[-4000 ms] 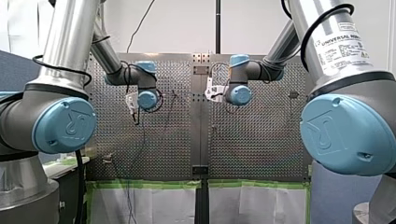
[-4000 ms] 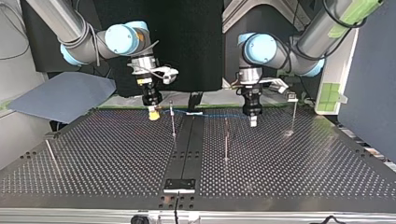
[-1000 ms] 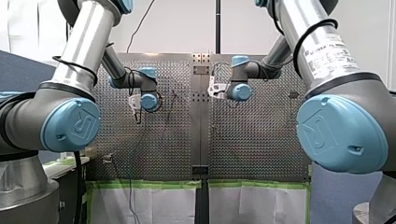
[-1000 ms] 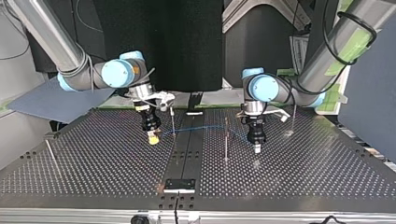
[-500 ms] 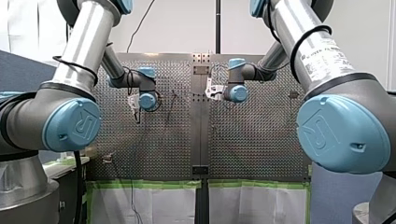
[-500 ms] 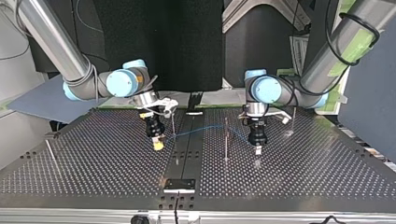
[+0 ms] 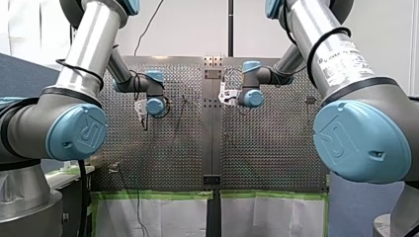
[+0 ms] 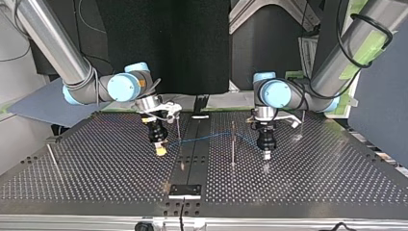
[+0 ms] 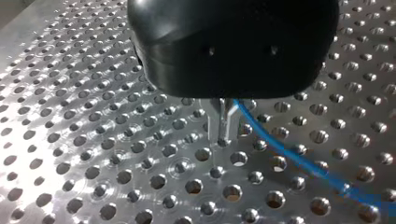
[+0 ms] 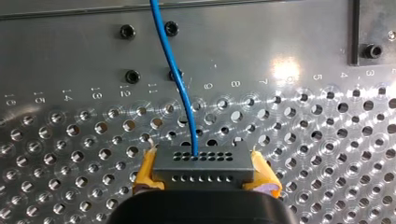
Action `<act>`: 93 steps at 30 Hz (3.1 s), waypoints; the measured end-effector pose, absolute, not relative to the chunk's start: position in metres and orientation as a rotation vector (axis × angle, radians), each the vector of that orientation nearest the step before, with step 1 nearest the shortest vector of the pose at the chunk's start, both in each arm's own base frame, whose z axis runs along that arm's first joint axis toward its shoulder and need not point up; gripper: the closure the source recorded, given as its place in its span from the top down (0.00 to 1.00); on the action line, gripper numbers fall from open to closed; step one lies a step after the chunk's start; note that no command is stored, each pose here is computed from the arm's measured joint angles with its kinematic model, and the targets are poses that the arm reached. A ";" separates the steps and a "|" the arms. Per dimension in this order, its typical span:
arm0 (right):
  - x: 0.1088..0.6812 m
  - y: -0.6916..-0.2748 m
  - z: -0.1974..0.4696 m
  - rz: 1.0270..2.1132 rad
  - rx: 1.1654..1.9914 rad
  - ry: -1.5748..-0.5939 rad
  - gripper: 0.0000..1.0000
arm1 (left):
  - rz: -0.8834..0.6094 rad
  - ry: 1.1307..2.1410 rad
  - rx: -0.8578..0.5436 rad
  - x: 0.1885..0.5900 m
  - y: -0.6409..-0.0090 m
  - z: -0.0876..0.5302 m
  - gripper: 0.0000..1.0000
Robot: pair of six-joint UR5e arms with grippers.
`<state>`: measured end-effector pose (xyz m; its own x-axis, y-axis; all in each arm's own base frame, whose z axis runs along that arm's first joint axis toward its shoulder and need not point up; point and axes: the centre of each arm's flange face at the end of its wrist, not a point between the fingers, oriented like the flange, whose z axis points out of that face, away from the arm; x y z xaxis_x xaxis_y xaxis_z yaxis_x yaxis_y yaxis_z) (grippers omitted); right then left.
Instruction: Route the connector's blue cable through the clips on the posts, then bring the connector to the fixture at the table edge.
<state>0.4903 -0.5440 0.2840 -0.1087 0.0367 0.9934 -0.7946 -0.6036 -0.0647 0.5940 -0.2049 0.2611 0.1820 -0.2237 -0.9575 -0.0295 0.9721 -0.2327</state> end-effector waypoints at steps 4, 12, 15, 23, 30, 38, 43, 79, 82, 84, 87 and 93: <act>0.490 -0.544 0.284 1.771 1.568 -0.848 0.00 | -0.143 1.394 -0.208 0.593 -0.206 0.260 0.30; 0.490 -0.542 0.282 1.763 1.573 -0.854 0.00 | -0.128 1.423 -0.210 0.591 -0.205 0.257 0.30; 0.490 -0.542 0.282 1.761 1.576 -0.856 0.00 | -0.121 1.426 -0.210 0.590 -0.205 0.256 0.30; 0.489 -0.542 0.281 1.755 1.582 -0.859 0.00 | -0.116 1.441 -0.162 0.590 -0.206 0.256 0.63; 0.489 -0.542 0.282 1.753 1.583 -0.861 0.00 | -0.123 1.473 -0.130 0.589 -0.206 0.253 0.98; 0.488 -0.542 0.280 1.747 1.592 -0.866 0.00 | -0.083 1.546 -0.159 0.575 -0.203 0.240 0.98; 0.489 -0.540 0.280 1.745 1.597 -0.868 0.00 | -0.064 1.588 -0.183 0.557 -0.200 0.236 0.98; 0.489 -0.539 0.279 1.737 1.611 -0.876 0.00 | -0.352 1.622 -0.180 0.458 -0.243 0.286 0.98; 0.489 -0.539 0.279 1.737 1.611 -0.877 0.00 | -0.350 1.631 -0.177 0.451 -0.243 0.283 0.98; 0.488 -0.539 0.279 1.737 1.612 -0.878 0.00 | -0.349 1.631 -0.175 0.445 -0.243 0.283 0.98; 0.488 -0.539 0.279 1.736 1.613 -0.880 0.00 | -0.338 1.629 -0.176 0.436 -0.241 0.287 0.98; 0.484 -0.539 0.276 1.716 1.633 -0.901 0.00 | -0.291 1.625 -0.189 0.421 -0.236 0.304 0.98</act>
<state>0.4842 -0.5391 0.2761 -0.0653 -0.0306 0.9974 -0.8034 -0.5912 -0.0708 0.4210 -0.2361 0.3044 -0.0768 -0.2961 -0.9521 0.0529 0.9523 -0.3004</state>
